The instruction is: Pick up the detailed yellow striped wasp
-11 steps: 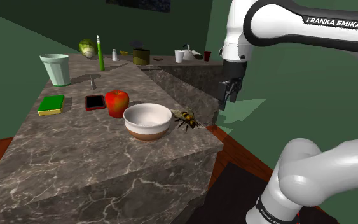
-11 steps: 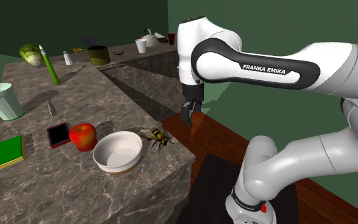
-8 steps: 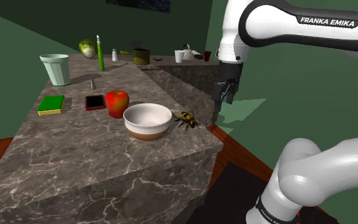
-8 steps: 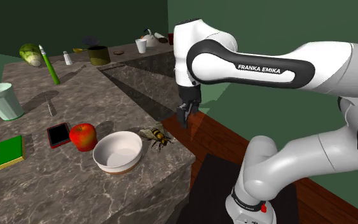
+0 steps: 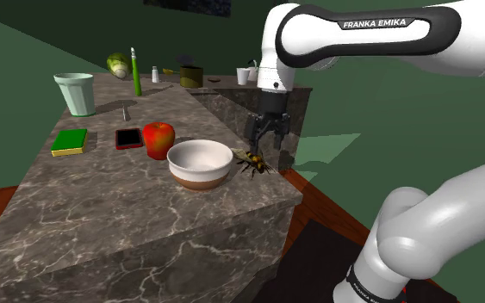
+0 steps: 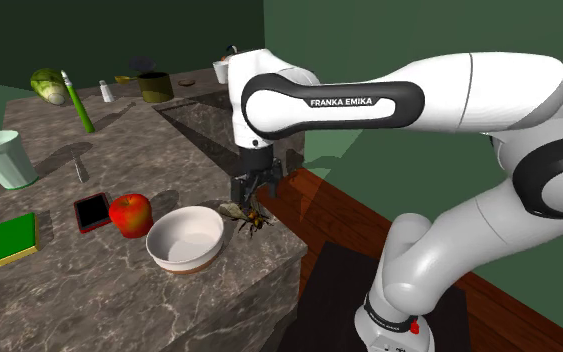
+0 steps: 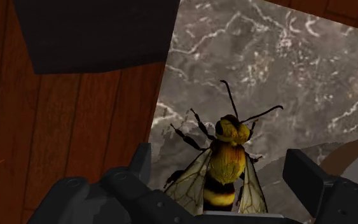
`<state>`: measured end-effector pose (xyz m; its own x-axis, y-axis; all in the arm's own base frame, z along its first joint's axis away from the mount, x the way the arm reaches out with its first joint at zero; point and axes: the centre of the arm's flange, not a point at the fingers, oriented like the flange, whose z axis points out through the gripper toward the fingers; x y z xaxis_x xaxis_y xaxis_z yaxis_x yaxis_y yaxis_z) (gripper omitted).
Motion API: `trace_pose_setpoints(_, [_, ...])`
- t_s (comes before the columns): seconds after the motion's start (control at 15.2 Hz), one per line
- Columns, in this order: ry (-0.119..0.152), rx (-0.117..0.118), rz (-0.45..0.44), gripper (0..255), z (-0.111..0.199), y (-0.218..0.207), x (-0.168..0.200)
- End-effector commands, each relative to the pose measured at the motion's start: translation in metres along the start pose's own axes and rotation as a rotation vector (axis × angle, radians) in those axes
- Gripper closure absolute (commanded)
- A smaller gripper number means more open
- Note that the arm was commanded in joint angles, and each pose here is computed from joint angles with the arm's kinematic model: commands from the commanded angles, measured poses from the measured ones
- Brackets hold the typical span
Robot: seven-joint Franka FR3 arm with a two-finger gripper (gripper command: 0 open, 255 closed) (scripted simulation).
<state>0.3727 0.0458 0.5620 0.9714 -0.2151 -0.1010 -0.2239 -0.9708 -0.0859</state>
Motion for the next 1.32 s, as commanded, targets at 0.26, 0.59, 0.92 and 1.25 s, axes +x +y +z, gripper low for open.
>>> trace_pose_setpoints(0.26, [-0.007,0.024,0.030,0,0.023,-0.007,0.017])
trace_pose_setpoints(0.59, [-0.007,0.024,0.030,0,0.042,-0.005,0.019])
trace_pose_setpoints(0.92, [-0.008,0.024,0.030,255,0.042,-0.005,0.019])
trace_pose_setpoints(1.25, [-0.007,0.024,0.030,255,0.042,-0.005,0.019])
